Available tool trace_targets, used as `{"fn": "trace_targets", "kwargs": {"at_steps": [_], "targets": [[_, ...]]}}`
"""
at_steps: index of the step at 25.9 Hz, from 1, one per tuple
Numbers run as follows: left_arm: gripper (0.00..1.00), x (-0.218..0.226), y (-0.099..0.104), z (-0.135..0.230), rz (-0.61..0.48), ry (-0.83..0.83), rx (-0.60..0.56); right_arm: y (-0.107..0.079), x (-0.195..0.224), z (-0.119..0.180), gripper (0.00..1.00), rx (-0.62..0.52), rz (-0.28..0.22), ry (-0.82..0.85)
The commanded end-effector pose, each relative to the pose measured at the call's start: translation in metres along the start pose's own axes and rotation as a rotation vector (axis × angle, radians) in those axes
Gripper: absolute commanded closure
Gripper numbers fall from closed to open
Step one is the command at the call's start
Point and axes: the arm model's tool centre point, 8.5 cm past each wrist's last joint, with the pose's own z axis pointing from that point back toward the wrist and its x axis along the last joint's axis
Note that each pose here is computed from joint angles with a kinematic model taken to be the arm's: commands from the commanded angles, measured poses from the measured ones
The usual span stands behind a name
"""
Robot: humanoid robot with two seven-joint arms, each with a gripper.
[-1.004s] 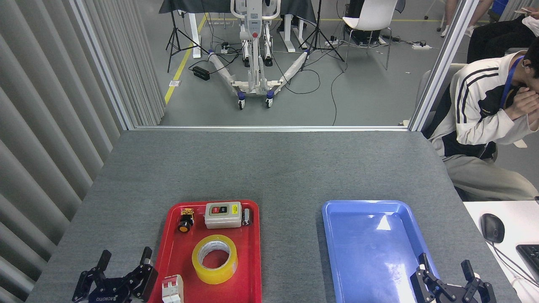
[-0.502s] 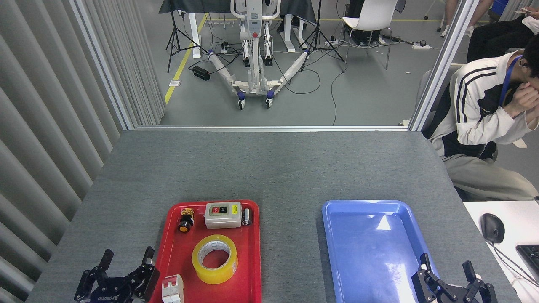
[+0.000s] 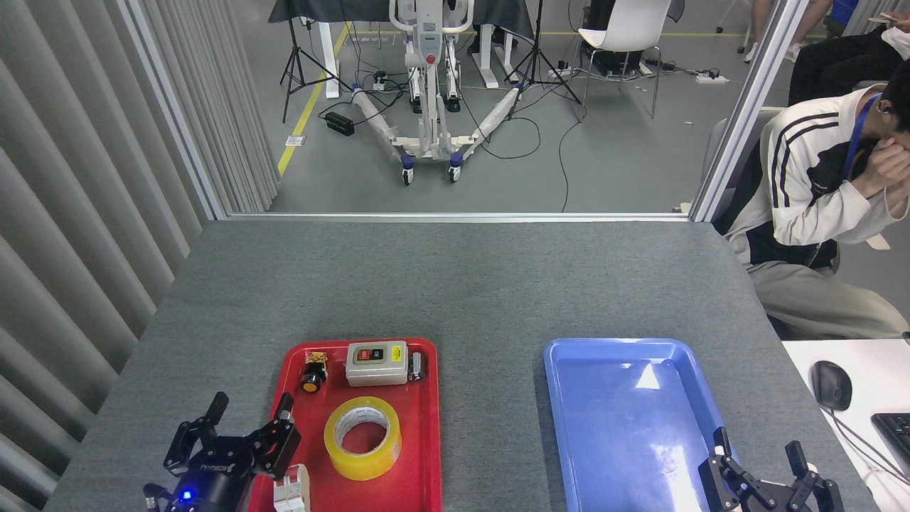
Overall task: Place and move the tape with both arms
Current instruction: 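Reach the left gripper to the yellow tape roll in the red tray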
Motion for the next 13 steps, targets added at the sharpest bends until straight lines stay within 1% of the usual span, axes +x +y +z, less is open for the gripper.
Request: {"fn": "trace_targets", "kwargs": {"at_steps": [1,4,9,11,13], "targets": [[0.0,0.007,-0.001,-0.019,-0.011,-0.021,-0.183,-0.003,-0.007,0.0,0.0,-0.012,0.006,0.016],[0.0,0.011,0.003,-0.033,0.005,-0.042,-0.352,-0.005,-0.012,-0.001,0.0,-0.018,0.009,0.027],[0.0,0.016,0.013,-0.052,-0.046,-0.077,-0.618,-0.009,-0.019,-0.001,0.0,-0.028,0.01,0.024],[0.0,0.016,0.008,-0.058,-0.052,-0.077,-0.716,-0.01,-0.021,0.0,0.0,-0.03,0.01,0.024],[0.0,0.013,0.005,-0.065,-0.05,-0.068,-0.784,-0.009,-0.021,0.0,0.0,-0.026,0.008,0.022]]}}
